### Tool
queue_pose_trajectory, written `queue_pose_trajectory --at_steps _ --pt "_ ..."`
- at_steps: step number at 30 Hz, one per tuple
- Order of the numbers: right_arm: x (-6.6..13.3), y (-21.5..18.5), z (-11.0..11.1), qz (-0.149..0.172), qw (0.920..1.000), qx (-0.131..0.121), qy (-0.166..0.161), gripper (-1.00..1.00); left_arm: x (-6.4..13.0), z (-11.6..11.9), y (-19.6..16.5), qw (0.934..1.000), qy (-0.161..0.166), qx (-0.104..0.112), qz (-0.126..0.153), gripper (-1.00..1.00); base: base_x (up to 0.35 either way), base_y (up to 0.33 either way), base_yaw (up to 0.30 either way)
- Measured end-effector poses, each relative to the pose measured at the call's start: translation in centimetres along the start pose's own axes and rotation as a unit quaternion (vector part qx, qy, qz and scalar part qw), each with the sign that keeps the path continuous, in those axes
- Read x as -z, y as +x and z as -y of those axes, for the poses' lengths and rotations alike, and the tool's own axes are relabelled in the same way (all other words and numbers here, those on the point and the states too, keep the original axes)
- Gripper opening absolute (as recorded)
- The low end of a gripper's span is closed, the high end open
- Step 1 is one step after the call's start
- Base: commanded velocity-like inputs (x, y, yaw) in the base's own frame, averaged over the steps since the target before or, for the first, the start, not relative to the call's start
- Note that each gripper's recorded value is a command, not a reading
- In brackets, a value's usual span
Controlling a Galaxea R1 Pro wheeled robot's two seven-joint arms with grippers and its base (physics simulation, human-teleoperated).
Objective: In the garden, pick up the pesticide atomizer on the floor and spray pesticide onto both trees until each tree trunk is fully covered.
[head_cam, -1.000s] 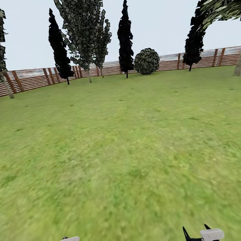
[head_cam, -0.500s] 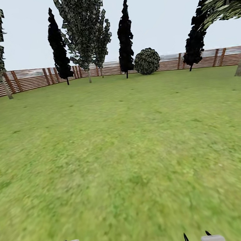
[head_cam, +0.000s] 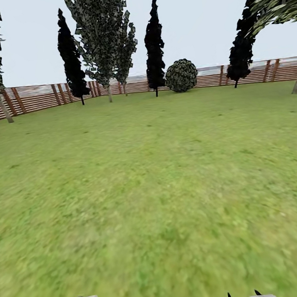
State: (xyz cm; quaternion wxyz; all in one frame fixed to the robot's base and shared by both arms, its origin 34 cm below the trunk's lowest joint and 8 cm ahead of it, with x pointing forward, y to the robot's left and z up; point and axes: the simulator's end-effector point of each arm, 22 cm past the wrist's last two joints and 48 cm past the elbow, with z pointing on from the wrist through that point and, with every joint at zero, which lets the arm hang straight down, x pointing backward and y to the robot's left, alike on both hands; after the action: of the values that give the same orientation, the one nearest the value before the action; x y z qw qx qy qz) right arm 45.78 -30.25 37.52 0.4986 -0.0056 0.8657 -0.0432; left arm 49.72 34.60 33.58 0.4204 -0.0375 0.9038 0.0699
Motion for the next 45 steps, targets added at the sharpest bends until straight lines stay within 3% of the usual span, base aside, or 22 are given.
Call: queue_pose_trajectory --at_steps 45 --pt "0.01 0.06 -0.13 -0.001 1.0 0.0 -0.001 1.0 0.0 -0.05 0.0 1.0 0.0 0.0 0.0 -1.0 0.338 0.0 -0.283"
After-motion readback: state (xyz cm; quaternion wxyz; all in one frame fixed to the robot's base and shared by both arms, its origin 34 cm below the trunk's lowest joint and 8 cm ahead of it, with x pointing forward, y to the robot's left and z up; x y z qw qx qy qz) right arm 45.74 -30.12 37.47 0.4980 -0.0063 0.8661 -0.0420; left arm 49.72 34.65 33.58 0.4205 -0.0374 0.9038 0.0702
